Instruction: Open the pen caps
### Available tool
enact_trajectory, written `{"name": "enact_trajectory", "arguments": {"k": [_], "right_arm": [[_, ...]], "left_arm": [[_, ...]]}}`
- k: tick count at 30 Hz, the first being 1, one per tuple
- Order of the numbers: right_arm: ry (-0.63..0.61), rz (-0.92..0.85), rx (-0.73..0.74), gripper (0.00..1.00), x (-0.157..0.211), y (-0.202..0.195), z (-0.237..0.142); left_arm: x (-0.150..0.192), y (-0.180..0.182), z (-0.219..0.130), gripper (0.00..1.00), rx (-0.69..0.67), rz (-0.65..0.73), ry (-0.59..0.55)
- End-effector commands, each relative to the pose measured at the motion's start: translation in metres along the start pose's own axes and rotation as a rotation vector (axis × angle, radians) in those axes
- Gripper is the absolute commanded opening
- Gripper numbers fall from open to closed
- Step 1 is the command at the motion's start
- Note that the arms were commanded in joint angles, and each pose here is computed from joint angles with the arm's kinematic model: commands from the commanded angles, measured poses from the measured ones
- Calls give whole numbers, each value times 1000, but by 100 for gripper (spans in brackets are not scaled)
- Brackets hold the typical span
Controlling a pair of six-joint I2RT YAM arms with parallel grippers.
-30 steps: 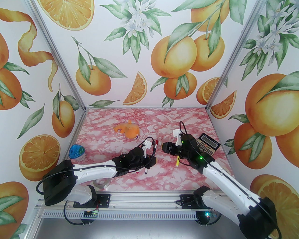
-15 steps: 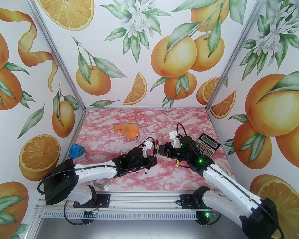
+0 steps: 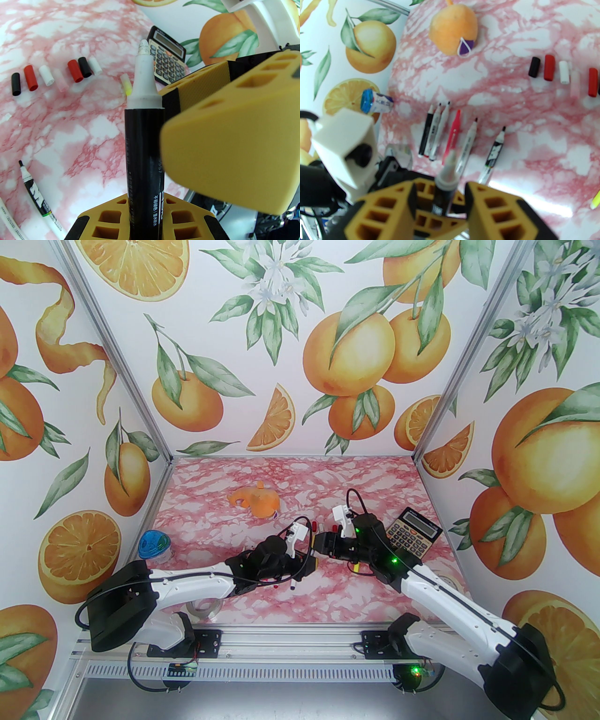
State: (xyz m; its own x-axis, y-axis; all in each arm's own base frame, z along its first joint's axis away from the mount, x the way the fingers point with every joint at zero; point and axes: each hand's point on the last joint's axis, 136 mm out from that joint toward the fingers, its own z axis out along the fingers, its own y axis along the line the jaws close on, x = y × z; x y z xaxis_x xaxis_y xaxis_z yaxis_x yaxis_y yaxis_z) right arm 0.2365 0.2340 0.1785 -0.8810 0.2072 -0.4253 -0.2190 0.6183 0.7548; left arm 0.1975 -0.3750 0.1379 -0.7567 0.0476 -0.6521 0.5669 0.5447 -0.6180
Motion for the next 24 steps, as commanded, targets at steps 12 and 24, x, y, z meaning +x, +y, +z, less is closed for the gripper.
{"name": "enact_trajectory", "arguments": {"k": [12,24], "right_arm": [[8,5,-12,34,0,3,9],[10,12,-8,28,0,0,14]], "left_arm": [[3,-5,1,3,25,30,-3],[6,-6,2,4,30,38,4]]}}
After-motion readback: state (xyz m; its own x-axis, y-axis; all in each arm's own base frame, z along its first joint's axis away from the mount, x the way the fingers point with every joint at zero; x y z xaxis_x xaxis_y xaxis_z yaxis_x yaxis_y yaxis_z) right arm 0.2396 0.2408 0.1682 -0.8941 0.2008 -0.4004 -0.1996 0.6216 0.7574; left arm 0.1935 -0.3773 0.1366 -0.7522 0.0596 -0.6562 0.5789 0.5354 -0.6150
